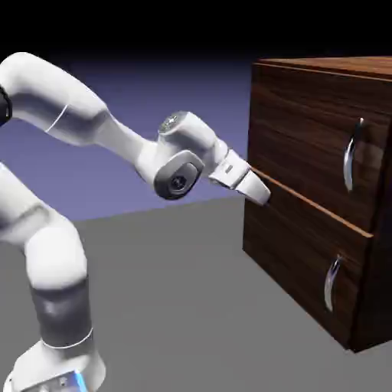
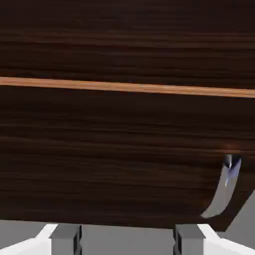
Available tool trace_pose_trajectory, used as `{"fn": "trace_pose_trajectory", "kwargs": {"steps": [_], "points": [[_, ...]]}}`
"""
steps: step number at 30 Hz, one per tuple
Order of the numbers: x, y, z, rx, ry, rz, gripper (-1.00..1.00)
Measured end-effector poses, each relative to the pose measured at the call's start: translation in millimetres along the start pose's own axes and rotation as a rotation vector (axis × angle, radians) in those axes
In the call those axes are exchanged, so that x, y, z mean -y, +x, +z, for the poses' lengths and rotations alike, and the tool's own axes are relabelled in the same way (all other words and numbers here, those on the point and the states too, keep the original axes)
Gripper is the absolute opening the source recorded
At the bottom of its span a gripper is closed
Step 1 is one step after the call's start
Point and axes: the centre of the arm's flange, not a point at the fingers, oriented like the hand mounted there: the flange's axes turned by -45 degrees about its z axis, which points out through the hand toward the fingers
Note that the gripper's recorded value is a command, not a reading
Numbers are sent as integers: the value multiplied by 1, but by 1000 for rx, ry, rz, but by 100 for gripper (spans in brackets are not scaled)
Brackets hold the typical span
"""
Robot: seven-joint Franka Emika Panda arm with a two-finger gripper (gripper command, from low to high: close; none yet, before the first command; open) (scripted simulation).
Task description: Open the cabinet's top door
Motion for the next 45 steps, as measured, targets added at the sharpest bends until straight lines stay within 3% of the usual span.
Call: {"fn": "trace_pose_trajectory", "kwargs": {"steps": [25, 45], "points": [[-2, 75, -83, -340, 7, -61, 0], [-71, 83, -68, -584, -17, -4, 0]]}}
